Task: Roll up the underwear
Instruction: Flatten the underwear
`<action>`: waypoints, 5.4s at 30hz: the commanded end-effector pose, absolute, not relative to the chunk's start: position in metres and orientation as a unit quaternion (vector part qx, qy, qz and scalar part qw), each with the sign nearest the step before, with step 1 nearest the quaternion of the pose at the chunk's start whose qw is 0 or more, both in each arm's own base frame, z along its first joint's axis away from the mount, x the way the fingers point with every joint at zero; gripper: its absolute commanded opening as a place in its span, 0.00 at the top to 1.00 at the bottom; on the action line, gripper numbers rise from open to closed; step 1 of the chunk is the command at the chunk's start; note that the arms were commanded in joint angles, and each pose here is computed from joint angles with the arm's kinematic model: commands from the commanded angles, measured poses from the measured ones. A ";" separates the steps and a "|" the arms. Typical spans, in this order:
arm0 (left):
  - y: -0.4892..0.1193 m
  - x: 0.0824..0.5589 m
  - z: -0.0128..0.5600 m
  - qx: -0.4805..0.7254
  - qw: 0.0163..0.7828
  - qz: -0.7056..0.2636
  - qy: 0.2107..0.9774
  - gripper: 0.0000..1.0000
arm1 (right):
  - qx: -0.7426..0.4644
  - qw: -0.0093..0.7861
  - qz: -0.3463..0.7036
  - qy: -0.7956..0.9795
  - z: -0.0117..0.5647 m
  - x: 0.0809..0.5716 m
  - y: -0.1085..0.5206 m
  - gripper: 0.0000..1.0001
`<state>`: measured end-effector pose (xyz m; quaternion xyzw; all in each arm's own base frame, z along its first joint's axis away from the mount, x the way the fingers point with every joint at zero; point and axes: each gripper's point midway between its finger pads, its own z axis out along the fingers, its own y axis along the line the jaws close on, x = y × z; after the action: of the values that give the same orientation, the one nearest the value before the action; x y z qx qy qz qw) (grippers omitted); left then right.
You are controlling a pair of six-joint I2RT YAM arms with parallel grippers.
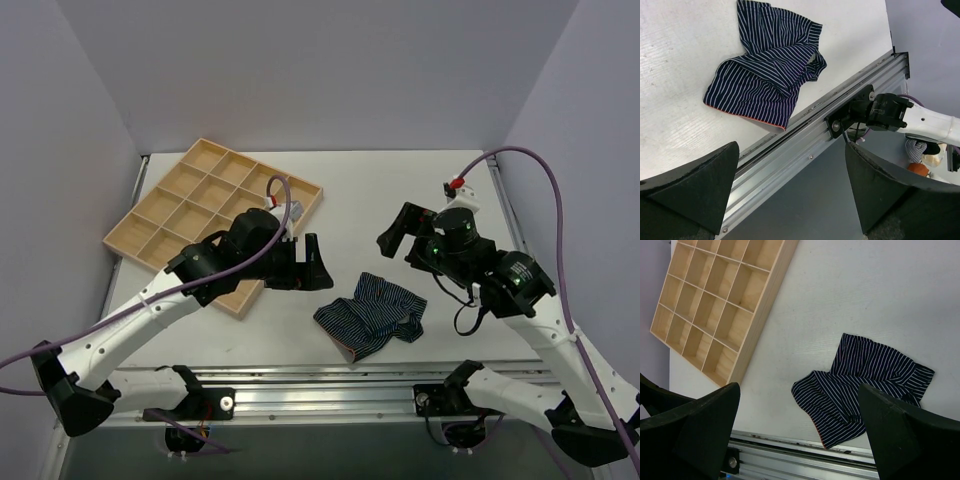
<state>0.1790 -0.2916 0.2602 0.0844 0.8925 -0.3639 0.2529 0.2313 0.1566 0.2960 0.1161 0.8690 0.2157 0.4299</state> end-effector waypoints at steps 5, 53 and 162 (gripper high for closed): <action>-0.295 0.188 0.225 0.081 0.253 -0.335 0.904 0.07 | 0.110 0.392 0.111 0.907 0.251 0.230 0.135 0.00; -0.346 0.234 0.118 0.157 0.225 -0.257 0.927 0.98 | 0.196 0.179 -0.037 0.963 0.033 0.254 0.086 0.63; -0.259 0.249 0.030 0.058 0.123 -0.219 0.966 0.37 | 0.266 0.128 0.051 0.954 0.001 0.185 0.088 0.85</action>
<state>0.2395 -0.2529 0.0270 0.0547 0.9720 -0.2029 0.1052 0.1918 0.0980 0.0048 0.2694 0.9510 0.0802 0.1285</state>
